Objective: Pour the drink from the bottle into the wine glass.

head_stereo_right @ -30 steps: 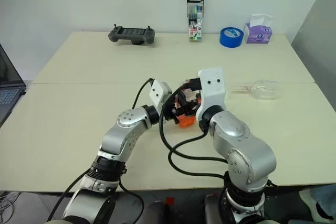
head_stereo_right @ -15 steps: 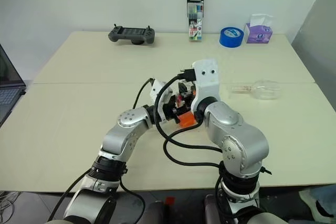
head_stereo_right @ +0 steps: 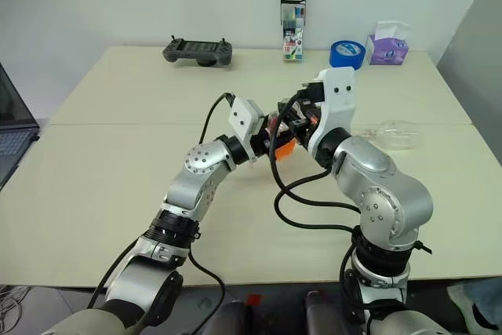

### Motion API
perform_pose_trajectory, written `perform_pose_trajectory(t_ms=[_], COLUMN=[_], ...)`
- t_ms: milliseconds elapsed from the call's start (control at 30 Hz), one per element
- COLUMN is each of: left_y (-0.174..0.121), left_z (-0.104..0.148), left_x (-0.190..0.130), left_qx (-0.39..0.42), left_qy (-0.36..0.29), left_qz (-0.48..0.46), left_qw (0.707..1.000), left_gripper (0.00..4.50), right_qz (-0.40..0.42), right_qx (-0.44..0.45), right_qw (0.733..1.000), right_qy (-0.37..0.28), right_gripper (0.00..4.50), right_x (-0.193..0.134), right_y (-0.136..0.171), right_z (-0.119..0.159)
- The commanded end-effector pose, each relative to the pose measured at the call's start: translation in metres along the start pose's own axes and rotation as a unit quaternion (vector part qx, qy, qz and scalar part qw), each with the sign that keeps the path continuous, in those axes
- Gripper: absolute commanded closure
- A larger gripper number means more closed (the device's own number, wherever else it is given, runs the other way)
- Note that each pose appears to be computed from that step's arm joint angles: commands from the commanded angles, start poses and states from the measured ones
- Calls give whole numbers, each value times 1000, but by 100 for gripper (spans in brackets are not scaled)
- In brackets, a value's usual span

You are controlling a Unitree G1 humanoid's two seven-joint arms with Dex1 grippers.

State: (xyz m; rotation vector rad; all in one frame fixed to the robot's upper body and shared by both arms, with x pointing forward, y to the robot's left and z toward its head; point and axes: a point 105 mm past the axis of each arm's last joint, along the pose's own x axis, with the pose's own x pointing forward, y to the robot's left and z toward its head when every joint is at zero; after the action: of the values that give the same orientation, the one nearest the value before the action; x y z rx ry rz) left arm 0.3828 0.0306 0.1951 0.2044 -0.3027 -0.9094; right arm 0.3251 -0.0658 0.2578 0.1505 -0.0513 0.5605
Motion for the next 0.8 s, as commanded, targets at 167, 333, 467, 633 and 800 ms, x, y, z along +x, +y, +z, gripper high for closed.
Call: perform_pose_trajectory(t_ms=[167, 333, 467, 633, 800], left_y=[88, 92, 114, 143, 166], left_z=[-41, -39, -26, -13, -6], left_x=[-75, -77, -89, -106, -127], left_qx=[-41, -40, -19, -6, 2], left_qy=[61, 55, 46, 35, 33], left_qz=[227, 241, 273, 318, 364], left_qw=[971, 968, 961, 947, 931], left_gripper=[286, 286, 286, 286, 286], right_qz=[-3, -9, 18, 96, 138], right_qx=[-43, -56, -60, -69, -73], right_qw=[996, 996, 997, 993, 986], right_qy=[-73, -69, -43, 15, 52], right_gripper=[54, 0, 0, 0, 0], right_x=[-19, -18, -22, -28, -29], right_y=[-4, -6, -1, 20, 34], right_z=[32, 33, 22, -3, -22])
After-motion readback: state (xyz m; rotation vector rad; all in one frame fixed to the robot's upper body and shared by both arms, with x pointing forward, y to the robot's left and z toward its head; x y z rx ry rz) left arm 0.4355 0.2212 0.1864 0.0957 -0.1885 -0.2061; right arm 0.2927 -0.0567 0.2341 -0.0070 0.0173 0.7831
